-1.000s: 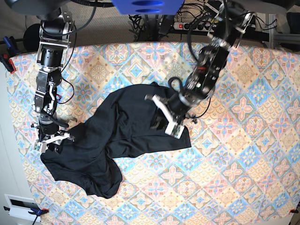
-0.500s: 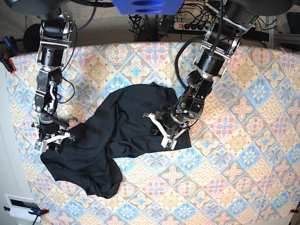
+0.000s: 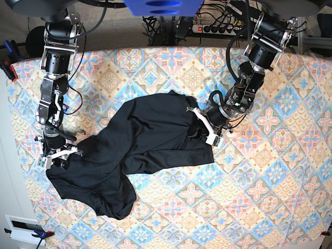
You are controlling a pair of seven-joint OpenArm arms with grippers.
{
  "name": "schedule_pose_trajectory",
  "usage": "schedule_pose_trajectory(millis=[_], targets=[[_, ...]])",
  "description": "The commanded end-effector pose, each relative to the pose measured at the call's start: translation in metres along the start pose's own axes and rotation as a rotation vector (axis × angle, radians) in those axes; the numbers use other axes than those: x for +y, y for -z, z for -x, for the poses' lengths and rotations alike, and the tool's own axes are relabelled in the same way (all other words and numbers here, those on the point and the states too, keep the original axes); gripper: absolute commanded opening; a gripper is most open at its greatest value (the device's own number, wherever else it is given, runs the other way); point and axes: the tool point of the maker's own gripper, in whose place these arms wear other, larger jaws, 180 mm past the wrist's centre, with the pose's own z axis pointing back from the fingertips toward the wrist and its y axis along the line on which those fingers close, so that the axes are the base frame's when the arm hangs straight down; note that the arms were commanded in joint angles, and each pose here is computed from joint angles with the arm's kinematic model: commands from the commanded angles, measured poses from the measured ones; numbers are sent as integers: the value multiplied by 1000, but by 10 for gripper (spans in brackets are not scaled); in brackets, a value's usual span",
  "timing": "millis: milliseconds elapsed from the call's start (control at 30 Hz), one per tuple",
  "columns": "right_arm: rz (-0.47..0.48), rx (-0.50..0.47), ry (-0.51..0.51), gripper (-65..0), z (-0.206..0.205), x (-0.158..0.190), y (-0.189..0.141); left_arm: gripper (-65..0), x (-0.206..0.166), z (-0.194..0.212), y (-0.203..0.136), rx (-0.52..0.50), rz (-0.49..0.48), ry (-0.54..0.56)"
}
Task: Layout the t-shirt on the table in an organized manner, then fold the t-shirt properly
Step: 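Pull the grasped edge with the left gripper away from the right gripper, then stretch the shirt taut between both grippers, right gripper pulling outward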
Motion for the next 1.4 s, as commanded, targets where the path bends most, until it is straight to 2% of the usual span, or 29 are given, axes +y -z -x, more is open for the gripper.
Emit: schedule_pose_trajectory(millis=[0, 67, 200, 433, 600, 767, 867, 1067, 1233, 1300, 1367], targets=[[-8, -74, -5, -467, -29, 0, 2, -528, 65, 106, -41, 415, -223, 62], [-8, -74, -5, -466, -29, 0, 2, -528, 83, 109, -53, 416, -256, 67], [-8, -74, -5, -465, -29, 0, 2, -528, 110, 109, -70, 384, -319, 1], [-6, -62, -4, -465, -26, -1, 2, -528, 114, 113, -76, 390, -303, -8], [-7, -65, -5, -465, -27, 0, 2, -528, 153, 107, -102, 401, -374, 28], [-7, -65, -5, -465, -27, 0, 2, -528, 192, 103, -134, 387, -471, -10], [-5, -66, -3, -465, -27, -1, 2, -528, 202, 105, -145, 384, -500, -26], [-7, -60, -4, -465, -25, -1, 1, -528, 211, 123, -167, 394, -533, -70], [-1, 21, -3, -464, 4, -5, -5, -528, 200, 122, -159, 375, -487, -93], [-7, 87, 39, -463, 20, -1, -4, -528, 194, 124, -154, 375, -474, -99], [-29, 101, 98, -458, 23, 6, -4, -528, 189, 124, -149, 372, -463, -104]])
